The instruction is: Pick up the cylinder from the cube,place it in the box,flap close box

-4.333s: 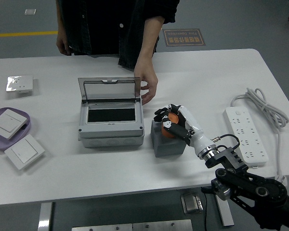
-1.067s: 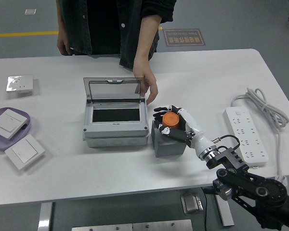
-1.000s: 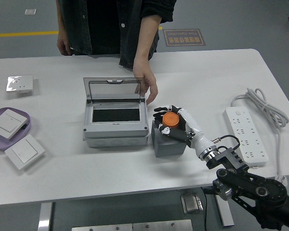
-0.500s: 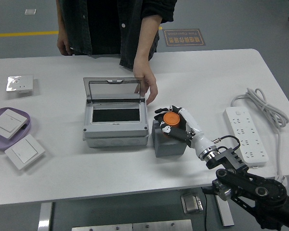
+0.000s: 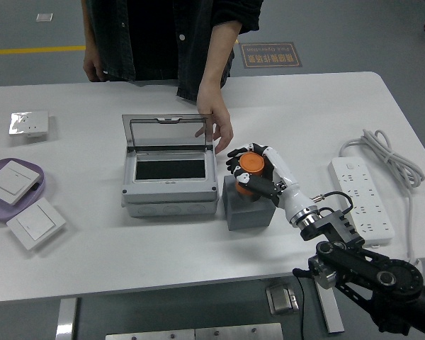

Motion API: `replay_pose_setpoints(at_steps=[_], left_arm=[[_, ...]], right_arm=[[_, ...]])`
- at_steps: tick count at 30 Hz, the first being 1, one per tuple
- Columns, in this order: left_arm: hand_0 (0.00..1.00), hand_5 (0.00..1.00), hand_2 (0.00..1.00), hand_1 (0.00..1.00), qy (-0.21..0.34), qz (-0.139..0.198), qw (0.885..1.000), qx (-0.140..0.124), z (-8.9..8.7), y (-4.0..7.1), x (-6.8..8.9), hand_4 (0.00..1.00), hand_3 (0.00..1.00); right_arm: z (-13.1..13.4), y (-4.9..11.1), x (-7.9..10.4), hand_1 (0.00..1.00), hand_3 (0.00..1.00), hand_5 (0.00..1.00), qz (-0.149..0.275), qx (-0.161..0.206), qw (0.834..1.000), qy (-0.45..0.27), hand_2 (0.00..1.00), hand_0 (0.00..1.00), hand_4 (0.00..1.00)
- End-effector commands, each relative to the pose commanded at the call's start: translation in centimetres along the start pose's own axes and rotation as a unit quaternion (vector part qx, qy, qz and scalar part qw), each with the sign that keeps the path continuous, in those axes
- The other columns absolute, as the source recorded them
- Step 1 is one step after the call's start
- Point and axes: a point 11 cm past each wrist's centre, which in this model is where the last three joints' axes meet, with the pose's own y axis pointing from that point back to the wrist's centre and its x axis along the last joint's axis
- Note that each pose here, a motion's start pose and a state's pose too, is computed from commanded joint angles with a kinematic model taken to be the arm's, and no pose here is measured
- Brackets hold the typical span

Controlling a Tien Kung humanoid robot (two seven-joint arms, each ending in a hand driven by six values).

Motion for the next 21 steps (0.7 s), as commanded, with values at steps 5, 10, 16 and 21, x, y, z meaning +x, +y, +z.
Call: replay_pose_setpoints(at_steps=[5,10,16,21], left_arm=[[0.614,0.190,0.606,0.629,-0.001,0.000,1.000,0.002,-0.2,0.0,0.0,0.727,0.641],[0.614,0.194,0.606,0.629,-0.002,-0.001,1.000,0.006,-0.5,0.0,-0.1,0.728,0.641],[0.613,0.199,0.607,0.629,-0.003,0.001,1.000,0.008,-0.7,0.0,0.2,0.731,0.641],[0.613,0.206,0.607,0.629,-0.005,0.007,1.000,0.006,-0.4,0.1,0.8,0.733,0.641]], right_arm=[[-1.6,-0.7,-1.1,0.372,0.317,0.002,-0.010,0.013,1.000,-0.002,0.445,0.452,0.038],[-3.8,-2.3,-3.5,0.199,0.246,0.002,-0.050,0.026,0.998,0.030,0.267,0.217,0.002],[-6.6,-4.3,-7.6,0.145,0.200,0.002,-0.109,0.035,0.989,0.094,0.221,0.117,0.002],[-7.7,-5.2,-10.8,0.126,0.180,0.002,-0.155,0.026,0.971,0.178,0.209,0.045,0.002]])
